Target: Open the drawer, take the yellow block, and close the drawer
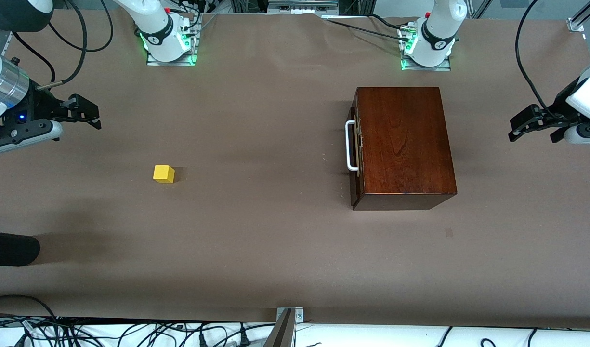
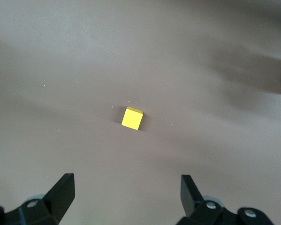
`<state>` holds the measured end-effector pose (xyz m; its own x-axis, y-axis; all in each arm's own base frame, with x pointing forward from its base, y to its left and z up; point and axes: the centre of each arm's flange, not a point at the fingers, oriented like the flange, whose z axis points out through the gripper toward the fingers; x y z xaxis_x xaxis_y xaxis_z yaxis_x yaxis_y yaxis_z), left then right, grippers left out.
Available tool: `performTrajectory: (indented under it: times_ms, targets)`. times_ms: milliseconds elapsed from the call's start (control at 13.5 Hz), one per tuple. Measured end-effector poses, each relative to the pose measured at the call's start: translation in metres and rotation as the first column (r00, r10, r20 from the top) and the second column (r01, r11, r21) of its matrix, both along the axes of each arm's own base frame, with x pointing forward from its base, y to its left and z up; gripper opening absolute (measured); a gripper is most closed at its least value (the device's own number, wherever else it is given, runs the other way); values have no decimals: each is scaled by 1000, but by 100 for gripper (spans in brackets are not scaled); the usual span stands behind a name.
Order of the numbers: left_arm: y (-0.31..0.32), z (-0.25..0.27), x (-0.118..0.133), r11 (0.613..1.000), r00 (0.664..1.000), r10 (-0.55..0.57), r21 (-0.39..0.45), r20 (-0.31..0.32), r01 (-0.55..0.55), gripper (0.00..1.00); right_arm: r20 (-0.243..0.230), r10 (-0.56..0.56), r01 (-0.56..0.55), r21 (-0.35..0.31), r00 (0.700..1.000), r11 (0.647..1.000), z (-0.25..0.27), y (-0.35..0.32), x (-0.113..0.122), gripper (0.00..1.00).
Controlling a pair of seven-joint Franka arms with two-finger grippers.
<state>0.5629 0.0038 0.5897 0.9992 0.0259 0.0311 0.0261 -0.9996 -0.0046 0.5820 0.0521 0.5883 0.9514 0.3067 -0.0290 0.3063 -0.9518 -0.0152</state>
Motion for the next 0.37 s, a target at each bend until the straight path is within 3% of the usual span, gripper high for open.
performTrajectory:
  times_ms: [371]
  targets:
    - [-1, 0, -2, 1000, 1000, 16, -3, -13, -16, 100, 0, 0, 0, 0, 1000, 1000, 0, 0, 0, 100]
